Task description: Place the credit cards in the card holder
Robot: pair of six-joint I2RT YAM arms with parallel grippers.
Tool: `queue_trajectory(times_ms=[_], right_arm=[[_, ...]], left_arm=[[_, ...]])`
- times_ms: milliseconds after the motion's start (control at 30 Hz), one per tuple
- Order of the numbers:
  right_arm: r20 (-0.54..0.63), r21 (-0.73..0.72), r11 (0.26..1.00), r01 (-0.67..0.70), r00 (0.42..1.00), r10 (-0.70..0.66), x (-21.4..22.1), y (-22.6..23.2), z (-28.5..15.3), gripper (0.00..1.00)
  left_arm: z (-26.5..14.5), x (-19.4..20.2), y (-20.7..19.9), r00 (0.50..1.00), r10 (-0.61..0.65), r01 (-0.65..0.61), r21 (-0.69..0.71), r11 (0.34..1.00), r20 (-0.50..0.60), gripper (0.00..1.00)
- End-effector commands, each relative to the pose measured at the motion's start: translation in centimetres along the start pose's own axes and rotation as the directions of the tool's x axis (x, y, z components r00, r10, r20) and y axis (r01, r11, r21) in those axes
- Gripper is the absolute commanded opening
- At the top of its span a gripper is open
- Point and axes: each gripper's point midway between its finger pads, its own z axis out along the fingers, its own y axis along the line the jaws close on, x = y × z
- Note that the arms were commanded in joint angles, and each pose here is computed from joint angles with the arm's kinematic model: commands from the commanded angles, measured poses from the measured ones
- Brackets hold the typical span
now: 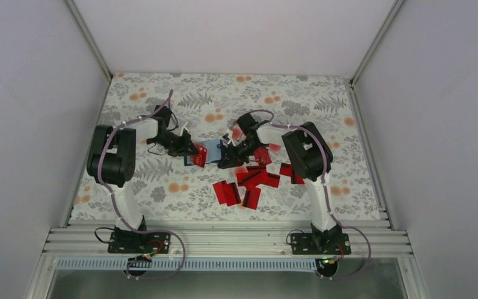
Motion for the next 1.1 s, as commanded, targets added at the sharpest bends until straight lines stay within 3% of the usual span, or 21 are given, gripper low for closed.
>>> queue_trajectory(times_ms=[0, 467, 800, 1067], right_arm=[[-0.004, 0.058, 0.998, -0.035, 0.999, 0.035, -0.4, -2.1, 1.2, 0.20], [-0.003, 0.064, 0.997, -0.045, 0.999, 0.045, -0.9, -3.1, 1.4, 0.20], [0.044, -0.144, 0.978, 0.151, 0.988, -0.146, -0.5, 3.8, -1.9, 0.23], [0.151, -0.139, 0.979, 0.148, 0.980, -0.126, -3.8, 4.2, -4.2, 0.23]], left_arm=[[0.2, -0.4, -0.3, 1.000, 0.014, -0.013, 0.039, 0.999, -0.010, 0.02], [0.6, -0.9, 0.1, 1.000, 0.021, -0.020, 0.034, 0.999, -0.023, 0.02], [0.9, -0.9, 0.6, 1.000, 0.022, -0.021, 0.021, 1.000, -0.021, 0.02], [0.7, -0.9, 0.6, 0.999, 0.030, -0.029, 0.011, 1.000, -0.017, 0.02]])
